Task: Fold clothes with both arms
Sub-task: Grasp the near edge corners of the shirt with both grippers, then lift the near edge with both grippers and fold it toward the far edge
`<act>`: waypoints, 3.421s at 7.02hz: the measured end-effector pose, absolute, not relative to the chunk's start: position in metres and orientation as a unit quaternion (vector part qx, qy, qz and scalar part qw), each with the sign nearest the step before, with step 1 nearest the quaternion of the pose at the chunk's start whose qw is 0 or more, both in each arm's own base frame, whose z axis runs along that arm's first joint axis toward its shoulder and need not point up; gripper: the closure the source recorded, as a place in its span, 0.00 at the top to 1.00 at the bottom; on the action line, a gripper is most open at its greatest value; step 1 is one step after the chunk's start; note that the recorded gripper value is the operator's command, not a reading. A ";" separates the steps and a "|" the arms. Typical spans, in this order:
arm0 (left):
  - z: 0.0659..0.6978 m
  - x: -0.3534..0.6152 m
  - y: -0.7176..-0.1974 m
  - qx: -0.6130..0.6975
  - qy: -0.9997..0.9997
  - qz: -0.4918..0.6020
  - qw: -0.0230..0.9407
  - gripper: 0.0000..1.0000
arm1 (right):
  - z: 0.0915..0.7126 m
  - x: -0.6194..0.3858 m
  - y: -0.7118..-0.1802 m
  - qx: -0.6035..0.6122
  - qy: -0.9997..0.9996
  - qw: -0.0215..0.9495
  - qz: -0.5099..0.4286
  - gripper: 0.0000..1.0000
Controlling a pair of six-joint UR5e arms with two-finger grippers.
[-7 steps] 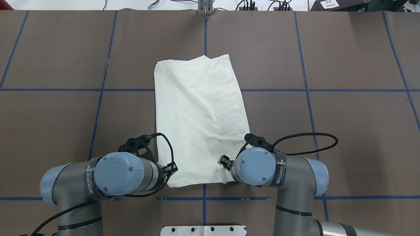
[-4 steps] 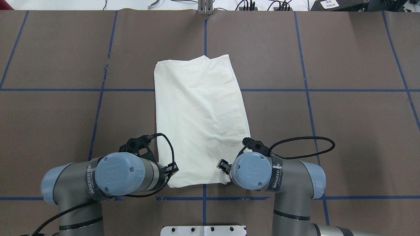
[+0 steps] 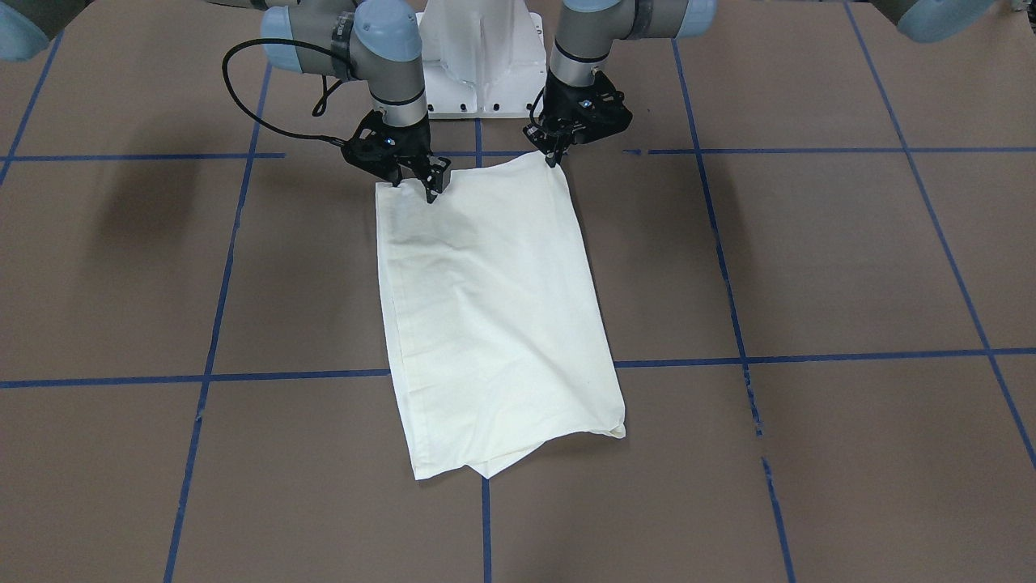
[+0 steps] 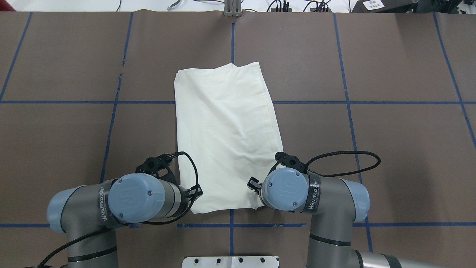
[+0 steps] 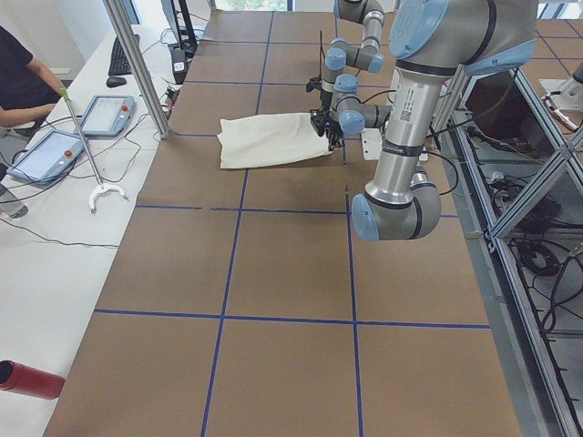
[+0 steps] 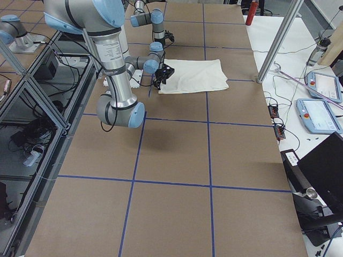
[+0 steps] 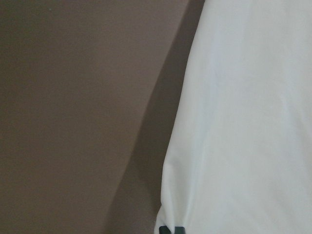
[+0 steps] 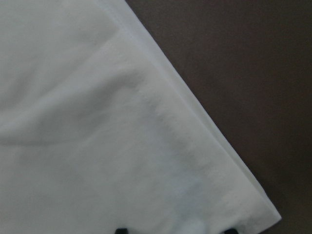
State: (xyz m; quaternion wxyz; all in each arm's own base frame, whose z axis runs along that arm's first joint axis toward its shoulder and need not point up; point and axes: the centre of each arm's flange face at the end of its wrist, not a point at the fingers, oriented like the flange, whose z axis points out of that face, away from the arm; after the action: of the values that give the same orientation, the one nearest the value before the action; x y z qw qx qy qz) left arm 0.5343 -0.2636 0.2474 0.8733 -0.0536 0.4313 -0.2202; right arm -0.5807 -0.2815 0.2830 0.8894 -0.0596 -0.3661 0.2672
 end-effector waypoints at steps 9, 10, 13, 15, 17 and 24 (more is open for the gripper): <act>0.246 0.532 -0.261 -0.052 0.435 -0.219 0.872 0.00 | 0.256 -0.567 -0.285 -0.060 -0.391 0.879 0.266 0.00; 0.237 0.525 -0.254 -0.054 0.444 -0.213 0.869 0.00 | 0.248 -0.554 -0.275 -0.064 -0.403 0.875 0.258 0.00; 0.196 0.482 -0.189 -0.076 0.464 -0.164 0.867 0.00 | 0.220 -0.509 -0.210 -0.095 -0.449 0.865 0.205 0.00; 0.177 0.454 -0.174 -0.082 0.471 -0.149 0.866 0.00 | 0.205 -0.487 -0.196 -0.118 -0.468 0.856 0.185 0.00; 0.174 0.444 -0.195 -0.058 0.475 -0.141 0.867 0.00 | 0.200 -0.471 -0.241 -0.097 -0.480 0.846 0.210 0.00; 0.229 0.467 -0.419 0.070 0.466 -0.186 0.862 0.00 | 0.215 -0.540 -0.493 -0.054 -0.433 0.856 0.277 0.00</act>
State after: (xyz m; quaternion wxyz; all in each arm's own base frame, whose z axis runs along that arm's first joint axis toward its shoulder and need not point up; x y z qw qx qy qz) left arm 0.4675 -0.4195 0.2293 0.8620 0.0697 0.4664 -0.1860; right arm -0.5405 -0.4935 0.2152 0.8561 -0.0541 -0.4329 0.2770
